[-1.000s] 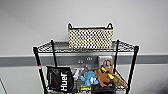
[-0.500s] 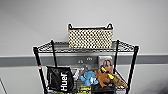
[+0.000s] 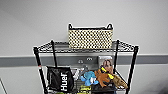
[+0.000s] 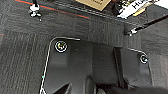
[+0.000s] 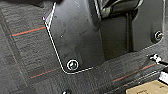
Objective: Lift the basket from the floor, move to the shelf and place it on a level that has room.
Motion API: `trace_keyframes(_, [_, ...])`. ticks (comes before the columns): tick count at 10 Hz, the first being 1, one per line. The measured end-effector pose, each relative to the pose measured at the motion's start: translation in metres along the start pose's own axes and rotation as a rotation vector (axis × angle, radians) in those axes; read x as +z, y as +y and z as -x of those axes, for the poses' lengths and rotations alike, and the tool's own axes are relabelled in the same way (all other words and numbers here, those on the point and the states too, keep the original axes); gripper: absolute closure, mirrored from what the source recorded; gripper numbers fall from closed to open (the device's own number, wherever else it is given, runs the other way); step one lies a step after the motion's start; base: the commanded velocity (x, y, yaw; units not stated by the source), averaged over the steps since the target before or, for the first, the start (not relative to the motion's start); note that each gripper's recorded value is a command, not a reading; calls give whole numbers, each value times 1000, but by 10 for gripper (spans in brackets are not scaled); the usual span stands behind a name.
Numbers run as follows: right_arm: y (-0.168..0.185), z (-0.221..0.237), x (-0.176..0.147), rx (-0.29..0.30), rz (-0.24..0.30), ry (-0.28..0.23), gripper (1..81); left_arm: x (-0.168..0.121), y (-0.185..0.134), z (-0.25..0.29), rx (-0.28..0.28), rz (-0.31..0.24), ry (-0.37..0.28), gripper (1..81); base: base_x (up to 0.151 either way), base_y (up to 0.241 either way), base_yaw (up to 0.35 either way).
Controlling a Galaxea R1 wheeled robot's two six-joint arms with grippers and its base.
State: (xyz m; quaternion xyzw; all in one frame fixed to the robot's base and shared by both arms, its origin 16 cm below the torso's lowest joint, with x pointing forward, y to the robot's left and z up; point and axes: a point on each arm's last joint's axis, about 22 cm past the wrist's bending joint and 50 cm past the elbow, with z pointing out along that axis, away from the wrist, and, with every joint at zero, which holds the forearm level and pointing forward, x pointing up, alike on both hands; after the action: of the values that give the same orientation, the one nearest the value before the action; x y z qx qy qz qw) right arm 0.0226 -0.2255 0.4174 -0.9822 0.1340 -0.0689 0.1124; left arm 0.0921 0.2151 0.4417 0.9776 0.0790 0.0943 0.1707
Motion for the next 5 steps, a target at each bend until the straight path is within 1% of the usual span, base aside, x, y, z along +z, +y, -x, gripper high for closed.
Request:
trace_keyframes(1, [-10,13,2,2,-7,-3,10,3,2,7,11,-10,-10,10,0,0,0])
trace_keyframes(3, [-31,23,6,5,-27,-3,10,5,-10,12,34,-64,-24,10,0,0,0])
trace_keyframes(4, [-30,22,6,4,-21,9,10,6,-14,11,40,-91,-25,10,0,0,0])
trace_keyframes(5, [-28,19,6,4,-16,17,10,9,-11,14,55,-105,-30,10,0,0,0])
